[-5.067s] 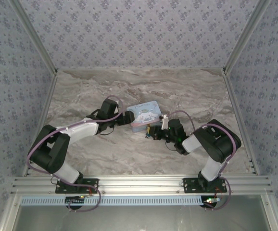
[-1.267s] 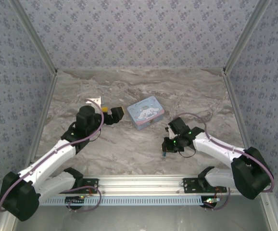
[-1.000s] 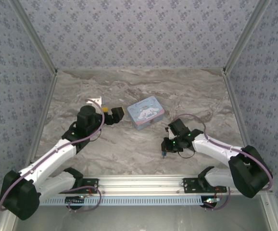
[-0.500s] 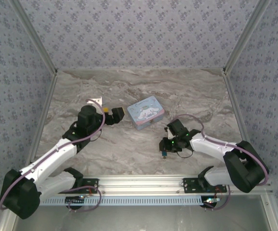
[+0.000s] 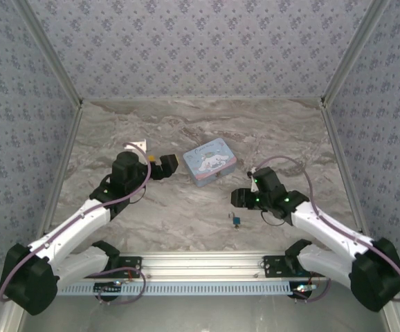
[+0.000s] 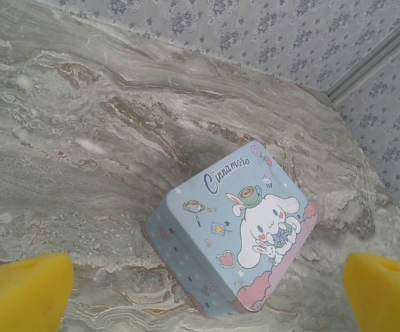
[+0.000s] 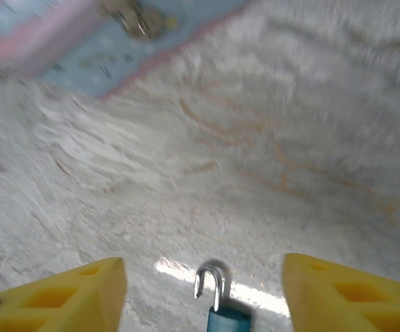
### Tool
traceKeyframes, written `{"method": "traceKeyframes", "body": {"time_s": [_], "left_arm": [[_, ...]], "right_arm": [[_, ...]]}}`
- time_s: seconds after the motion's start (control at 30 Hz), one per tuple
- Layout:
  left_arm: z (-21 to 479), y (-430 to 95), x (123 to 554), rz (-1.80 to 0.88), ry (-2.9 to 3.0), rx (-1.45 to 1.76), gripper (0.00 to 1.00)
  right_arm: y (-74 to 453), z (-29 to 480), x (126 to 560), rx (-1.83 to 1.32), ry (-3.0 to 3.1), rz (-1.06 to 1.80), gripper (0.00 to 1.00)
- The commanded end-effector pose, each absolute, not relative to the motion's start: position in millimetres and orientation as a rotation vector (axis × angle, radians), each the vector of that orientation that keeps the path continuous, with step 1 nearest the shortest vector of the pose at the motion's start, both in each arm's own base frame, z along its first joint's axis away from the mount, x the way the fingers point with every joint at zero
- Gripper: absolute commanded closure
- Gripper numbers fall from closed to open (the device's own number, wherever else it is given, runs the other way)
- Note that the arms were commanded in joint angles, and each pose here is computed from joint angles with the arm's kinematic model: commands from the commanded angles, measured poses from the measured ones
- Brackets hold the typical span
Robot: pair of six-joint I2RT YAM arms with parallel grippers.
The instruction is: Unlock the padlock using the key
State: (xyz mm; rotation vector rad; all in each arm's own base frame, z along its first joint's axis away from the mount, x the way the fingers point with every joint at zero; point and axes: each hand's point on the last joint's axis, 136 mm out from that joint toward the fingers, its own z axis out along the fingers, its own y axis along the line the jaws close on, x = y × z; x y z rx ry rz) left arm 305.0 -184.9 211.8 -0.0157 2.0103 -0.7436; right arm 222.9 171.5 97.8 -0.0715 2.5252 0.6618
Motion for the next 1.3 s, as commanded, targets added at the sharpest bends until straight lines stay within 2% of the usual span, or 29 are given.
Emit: {"method": "traceKeyframes", "body": {"time_s": [0.0,0.33,0.8,0.97,1.27], "left_arm": [[228.9,-178.5,307.7,-0.731,1.958,-0.036,0.01],[224.3,-170.1,311.2,-0.681,1.967,-0.083,0.01],[218.2,-158.3,314.2,-0.611,1.978,-0.119,0.01],[213.7,-155.6,315.5,-0.596,1.989,-0.125,0.01],[207.8,-152.6,317.9,-0.582,2.002,-0.13,0.01]], "right_arm": [[155.8,110.6,232.1,-0.029,2.419,0.606,0.3],[118.9,164.6,252.8,0.012,2.16,0.517,0.0],[51.9,201.7,285.6,-0.076,1.917,0.051,0.0],[41.0,172.7,291.8,-0.107,1.898,-0.039,0.0],[-10.1,115.9,294.1,0.093,1.958,-0.129,0.0]]}}
